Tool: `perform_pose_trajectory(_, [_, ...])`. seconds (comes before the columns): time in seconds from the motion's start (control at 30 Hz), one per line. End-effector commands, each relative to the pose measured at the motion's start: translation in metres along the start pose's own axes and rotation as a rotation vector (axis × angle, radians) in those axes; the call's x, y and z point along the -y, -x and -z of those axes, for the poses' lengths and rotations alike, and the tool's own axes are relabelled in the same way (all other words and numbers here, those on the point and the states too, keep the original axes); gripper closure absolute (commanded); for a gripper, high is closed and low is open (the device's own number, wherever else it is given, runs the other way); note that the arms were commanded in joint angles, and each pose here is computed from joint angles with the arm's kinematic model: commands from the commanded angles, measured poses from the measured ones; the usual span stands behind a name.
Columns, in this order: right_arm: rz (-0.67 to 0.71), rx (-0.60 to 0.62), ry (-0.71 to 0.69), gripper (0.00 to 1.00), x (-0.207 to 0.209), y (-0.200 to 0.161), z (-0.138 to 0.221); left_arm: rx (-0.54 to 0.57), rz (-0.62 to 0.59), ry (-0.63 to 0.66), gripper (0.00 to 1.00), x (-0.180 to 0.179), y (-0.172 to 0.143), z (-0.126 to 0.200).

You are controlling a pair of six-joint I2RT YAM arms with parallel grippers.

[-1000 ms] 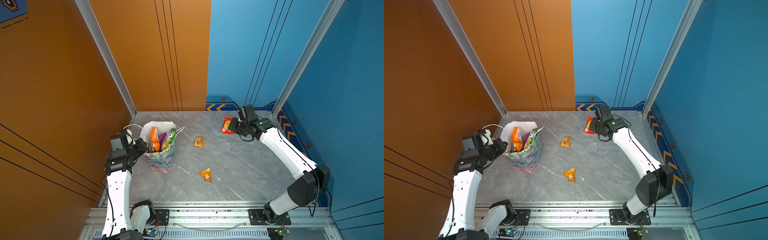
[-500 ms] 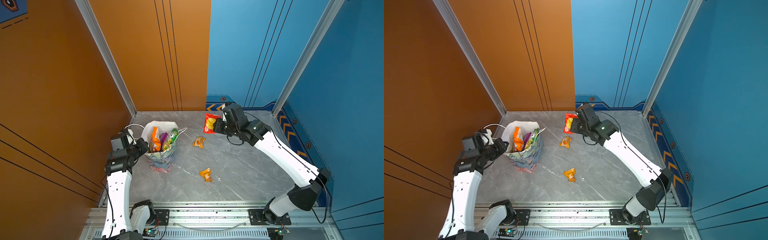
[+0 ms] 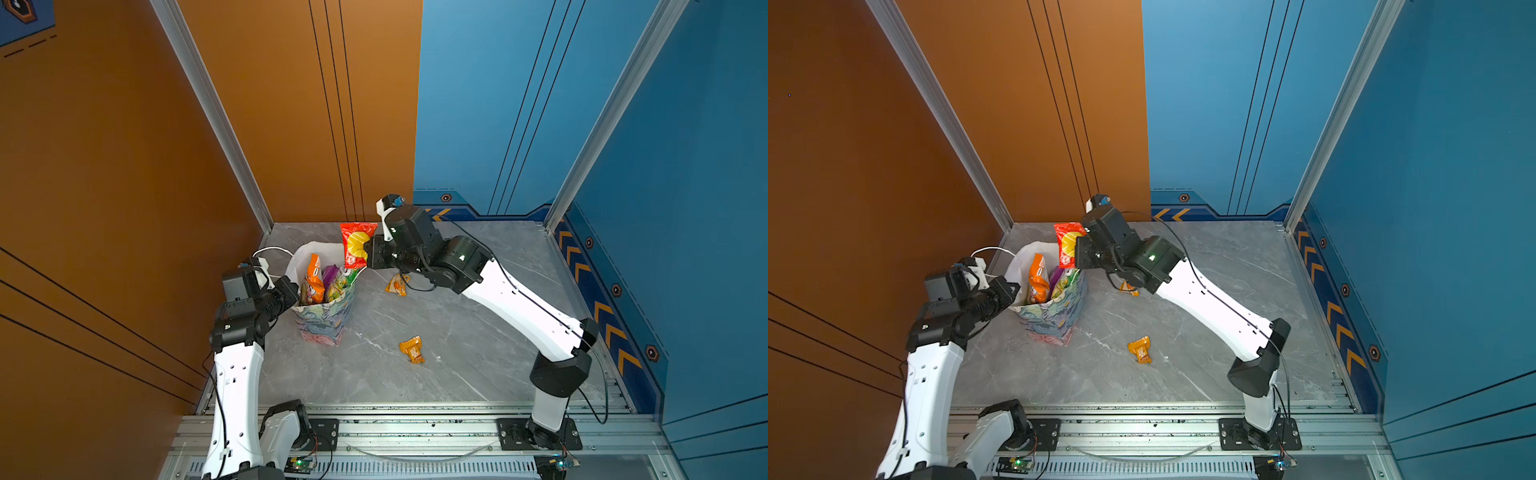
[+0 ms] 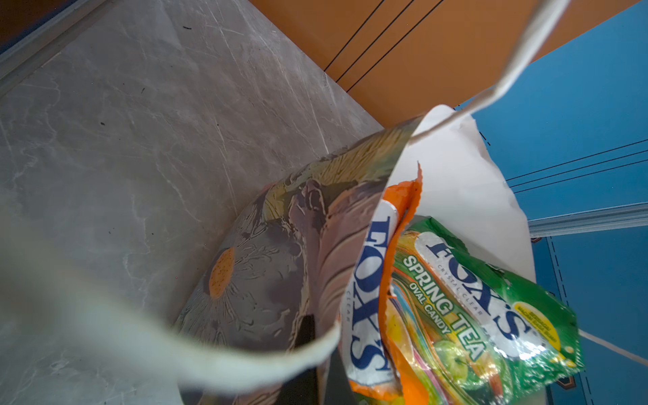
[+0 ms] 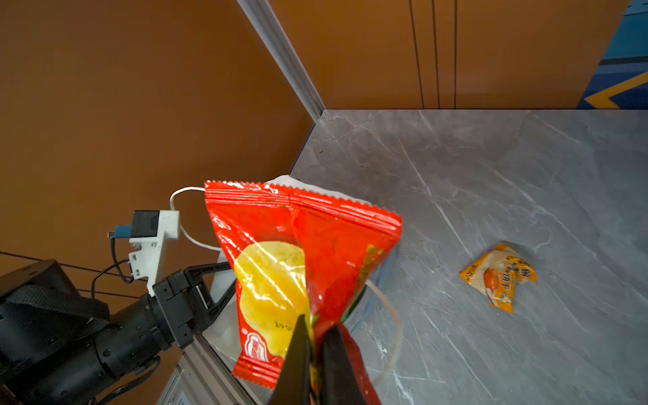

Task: Place the snacks into the paper bag
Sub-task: Place the snack in the paper bag.

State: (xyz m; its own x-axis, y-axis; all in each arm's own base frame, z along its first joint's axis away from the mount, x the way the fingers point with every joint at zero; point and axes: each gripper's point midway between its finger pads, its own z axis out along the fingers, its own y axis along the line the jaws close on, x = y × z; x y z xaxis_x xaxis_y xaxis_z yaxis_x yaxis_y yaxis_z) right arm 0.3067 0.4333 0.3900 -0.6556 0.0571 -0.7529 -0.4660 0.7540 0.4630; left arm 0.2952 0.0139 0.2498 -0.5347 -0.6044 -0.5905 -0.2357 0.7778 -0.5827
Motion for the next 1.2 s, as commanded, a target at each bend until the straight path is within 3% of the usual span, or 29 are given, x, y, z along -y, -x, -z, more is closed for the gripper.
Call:
perform_pose_trajectory(0.0, [0.069,-0.038,-0.021,1.0,-0.01,-0.013,-0.016,0.078,-0.07,-0.104,1.0,0.027,0.016,0.011])
perform_pose_trajectory(0.4, [0.182,-0.13,-0.092,1.0,-0.002,-0.063,-0.098,0.084,-0.088,-0.14,1.0,0.033,0.017,0.012])
perform_pose_trajectory(0.63, [0.296,-0.177,-0.168,1.0,0.014,-0.086,-0.115,0.097,-0.1,-0.161,1.0,0.035,0.019,0.012])
perform_pose_trajectory(0.8, [0.336,-0.15,-0.194,1.0,0.021,-0.077,-0.119,0.109,-0.112,-0.174,1.0,0.037,0.02,0.01])
perform_pose_trajectory(1.1, [0.331,-0.15,-0.182,1.0,0.026,-0.076,-0.13,0.123,-0.128,-0.184,1.0,0.039,0.023,0.01])
perform_pose_trajectory(1.17, [0.326,-0.164,-0.184,0.96,0.029,-0.08,-0.132,0.128,-0.132,-0.186,1.0,0.039,0.023,0.011])
